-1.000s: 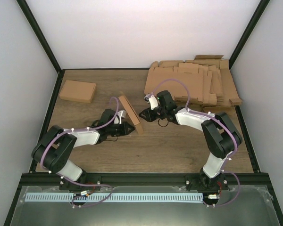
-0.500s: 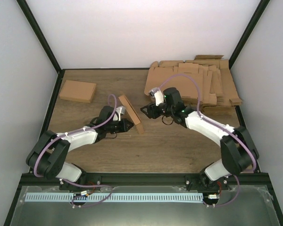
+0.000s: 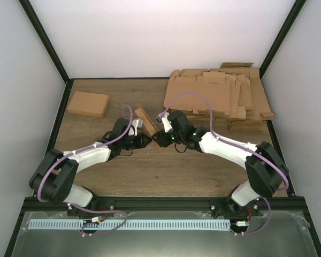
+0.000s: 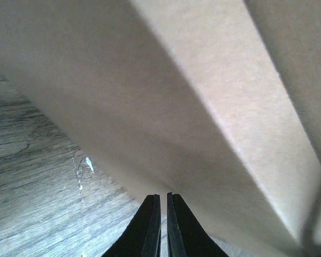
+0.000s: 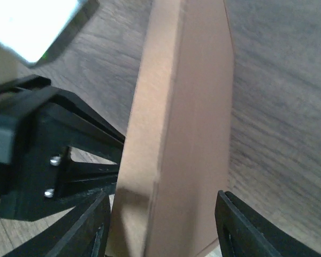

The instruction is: Fold the paper box

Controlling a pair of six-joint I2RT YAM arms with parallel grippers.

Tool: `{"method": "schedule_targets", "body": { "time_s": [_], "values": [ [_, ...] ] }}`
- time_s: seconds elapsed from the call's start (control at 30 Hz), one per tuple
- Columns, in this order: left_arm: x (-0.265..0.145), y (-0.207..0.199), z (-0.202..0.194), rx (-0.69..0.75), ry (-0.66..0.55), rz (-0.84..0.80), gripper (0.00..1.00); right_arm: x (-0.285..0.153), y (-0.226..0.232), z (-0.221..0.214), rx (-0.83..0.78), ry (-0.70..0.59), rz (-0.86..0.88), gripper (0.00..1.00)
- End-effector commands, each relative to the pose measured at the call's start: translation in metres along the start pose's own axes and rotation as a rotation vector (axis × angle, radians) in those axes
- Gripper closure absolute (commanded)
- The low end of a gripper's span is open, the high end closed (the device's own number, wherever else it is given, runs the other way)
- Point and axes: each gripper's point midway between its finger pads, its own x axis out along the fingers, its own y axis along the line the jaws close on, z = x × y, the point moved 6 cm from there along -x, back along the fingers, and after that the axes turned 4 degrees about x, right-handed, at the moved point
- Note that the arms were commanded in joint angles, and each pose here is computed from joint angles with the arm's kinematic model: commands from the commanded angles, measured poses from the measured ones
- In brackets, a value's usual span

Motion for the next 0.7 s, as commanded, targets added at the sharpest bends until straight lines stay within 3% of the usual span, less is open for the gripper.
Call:
{"method": "schedule_targets", "body": {
  "time_s": [0.0, 0.33, 0.5, 0.67],
  "values": [
    [-0.005, -0.01, 0.011, 0.04, -0.038, -0.015, 0.92, 0.002, -0.006, 0.011, 0.051, -0.026, -0.081, 0.46],
    [-0.011, -0.011, 0.018, 0.062, -0.066, 0.019, 0.92, 0.001, -0.009, 0.019, 0.054, -0.051, -0.126, 0.55],
    [-0.033, -0.01, 0.039, 0.092, -0.124, 0.079, 0.92, 0.01, -0.017, 0.009, 0.027, -0.009, -0.167, 0.56],
    [-0.066, 0.001, 0.065, 0.093, -0.208, 0.155, 0.89, 0.007, -0.017, 0.01, -0.031, -0.009, -0.179, 0.67]
  ]
}}
